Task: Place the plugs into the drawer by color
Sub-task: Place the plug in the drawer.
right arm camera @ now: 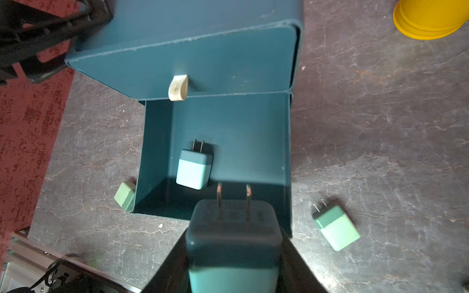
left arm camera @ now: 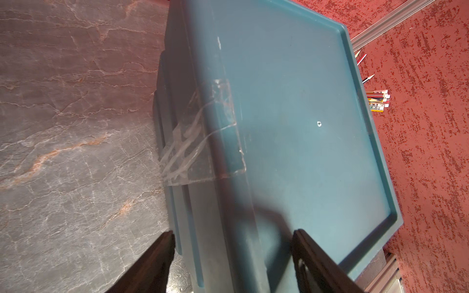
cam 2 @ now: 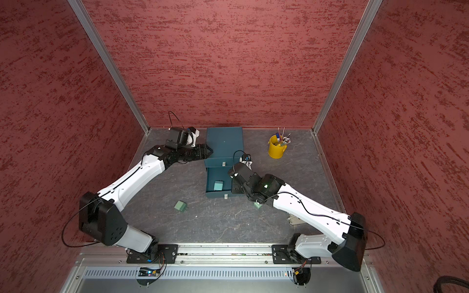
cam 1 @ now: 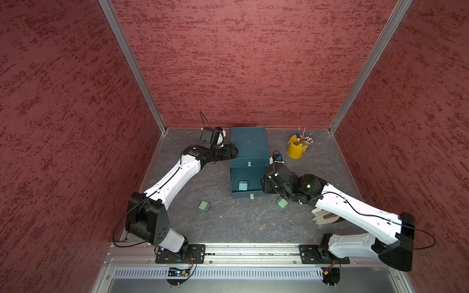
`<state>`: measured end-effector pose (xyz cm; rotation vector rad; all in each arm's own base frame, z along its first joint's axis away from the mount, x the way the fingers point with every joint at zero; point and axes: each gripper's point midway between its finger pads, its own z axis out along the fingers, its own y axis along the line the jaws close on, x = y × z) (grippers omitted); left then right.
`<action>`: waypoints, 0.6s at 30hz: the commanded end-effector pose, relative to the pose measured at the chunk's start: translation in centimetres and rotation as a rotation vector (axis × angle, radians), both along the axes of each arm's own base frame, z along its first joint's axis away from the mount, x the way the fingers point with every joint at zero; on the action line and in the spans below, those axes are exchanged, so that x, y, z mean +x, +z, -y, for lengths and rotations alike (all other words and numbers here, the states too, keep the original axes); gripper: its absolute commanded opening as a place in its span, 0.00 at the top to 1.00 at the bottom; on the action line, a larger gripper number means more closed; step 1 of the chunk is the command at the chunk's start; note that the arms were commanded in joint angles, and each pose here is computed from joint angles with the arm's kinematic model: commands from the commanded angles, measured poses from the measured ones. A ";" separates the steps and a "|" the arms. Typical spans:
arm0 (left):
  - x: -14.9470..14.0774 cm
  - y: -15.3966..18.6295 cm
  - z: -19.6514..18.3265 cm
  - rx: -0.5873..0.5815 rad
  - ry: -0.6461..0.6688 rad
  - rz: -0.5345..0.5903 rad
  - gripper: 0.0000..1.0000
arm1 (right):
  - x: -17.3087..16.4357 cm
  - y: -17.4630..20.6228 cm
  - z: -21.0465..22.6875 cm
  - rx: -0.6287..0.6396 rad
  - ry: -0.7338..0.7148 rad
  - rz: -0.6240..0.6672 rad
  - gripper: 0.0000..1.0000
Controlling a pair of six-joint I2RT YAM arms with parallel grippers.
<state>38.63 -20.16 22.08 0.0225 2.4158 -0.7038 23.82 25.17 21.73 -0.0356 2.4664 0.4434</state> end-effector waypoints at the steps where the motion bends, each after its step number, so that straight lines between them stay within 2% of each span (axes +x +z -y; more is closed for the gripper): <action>1: -0.4 -1.4 -1.2 0.058 0.018 -0.043 0.24 | 0.7 1.0 -1.3 0.046 -0.008 0.042 0.87; 8: -0.4 -1.4 -1.3 0.065 0.020 -0.038 0.24 | 1.8 0.1 -2.9 0.026 0.003 0.035 0.86; 12: -0.5 -1.3 -1.3 0.064 0.018 -0.038 0.24 | 2.5 -0.6 -3.4 0.003 -0.013 0.031 0.79; 13: -0.5 -1.3 -1.3 0.065 0.019 -0.037 0.24 | 2.6 -0.7 -3.5 -0.003 -0.016 0.031 0.75; 16: -0.5 -1.2 -1.3 0.064 0.018 -0.036 0.24 | 2.9 -0.6 -3.5 -0.021 -0.025 0.034 0.46; 18: -0.5 -1.2 -1.3 0.063 0.017 -0.036 0.24 | 3.0 -0.3 -3.3 -0.025 -0.031 0.038 0.32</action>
